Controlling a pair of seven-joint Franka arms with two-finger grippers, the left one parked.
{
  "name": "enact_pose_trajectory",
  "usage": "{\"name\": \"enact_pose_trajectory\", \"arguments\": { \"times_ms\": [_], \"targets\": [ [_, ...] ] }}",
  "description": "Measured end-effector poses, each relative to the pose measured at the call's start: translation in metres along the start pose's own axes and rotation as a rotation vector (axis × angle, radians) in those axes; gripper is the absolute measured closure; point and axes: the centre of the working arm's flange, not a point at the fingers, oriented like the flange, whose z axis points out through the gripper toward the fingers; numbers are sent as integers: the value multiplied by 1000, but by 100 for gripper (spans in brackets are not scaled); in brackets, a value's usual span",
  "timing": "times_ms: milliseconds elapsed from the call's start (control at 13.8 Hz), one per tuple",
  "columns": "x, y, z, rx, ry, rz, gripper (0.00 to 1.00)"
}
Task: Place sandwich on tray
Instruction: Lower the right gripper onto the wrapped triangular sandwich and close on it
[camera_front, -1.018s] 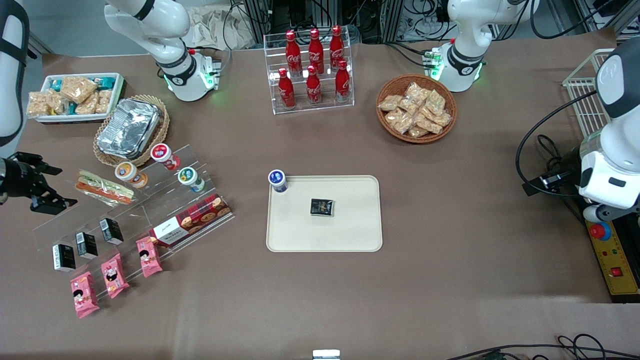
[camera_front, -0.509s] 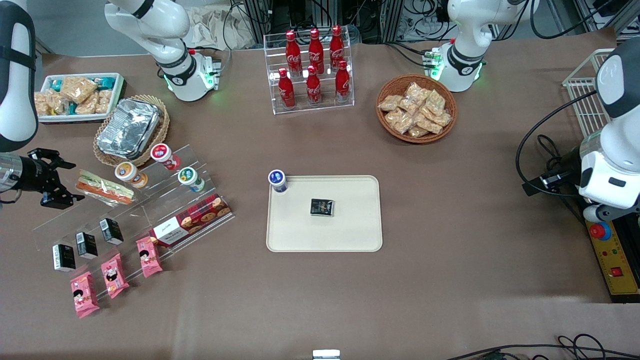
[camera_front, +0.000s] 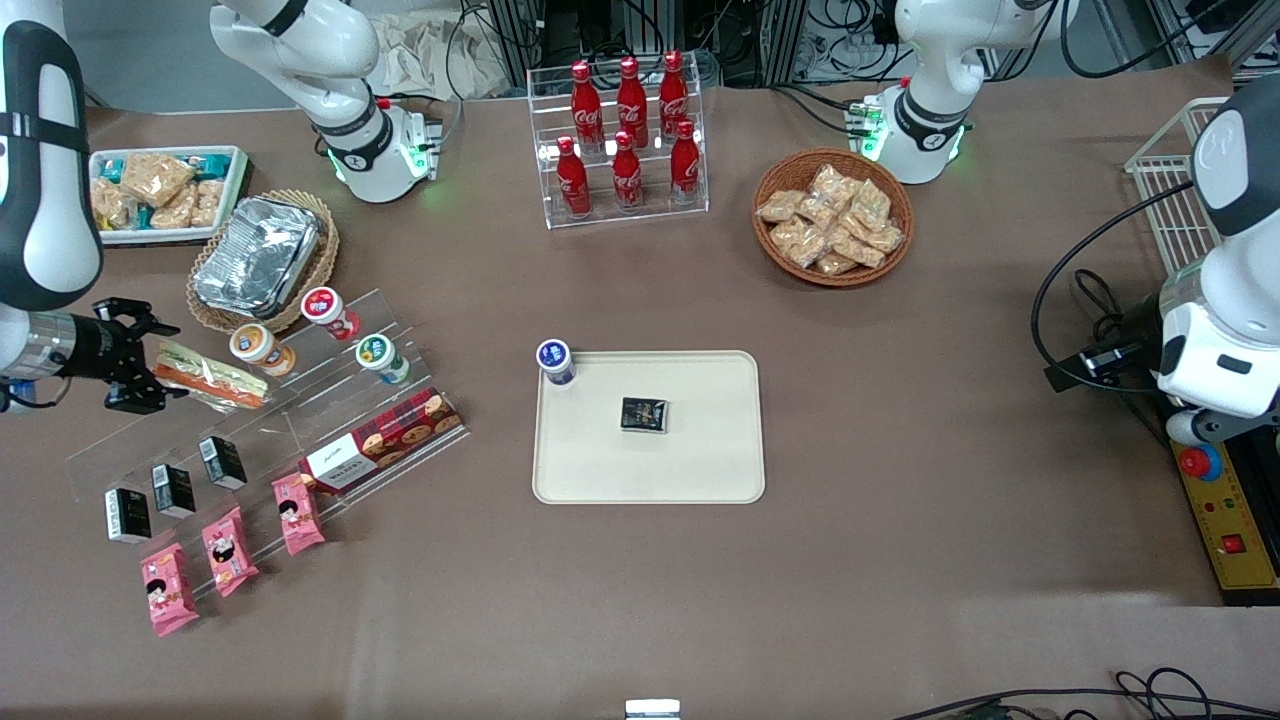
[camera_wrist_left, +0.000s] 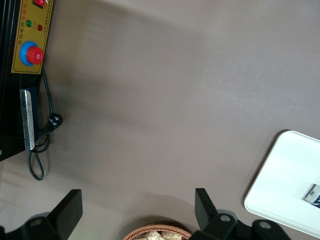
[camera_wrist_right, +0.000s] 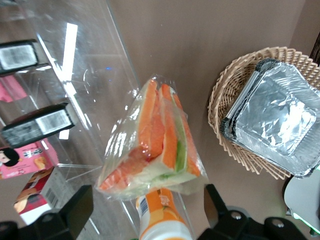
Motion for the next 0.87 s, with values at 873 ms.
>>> {"name": "enact_pose_trajectory", "arguments": {
  "times_ms": [873],
  "targets": [
    [20,12,22,52,-47,77,21]
  ]
}}
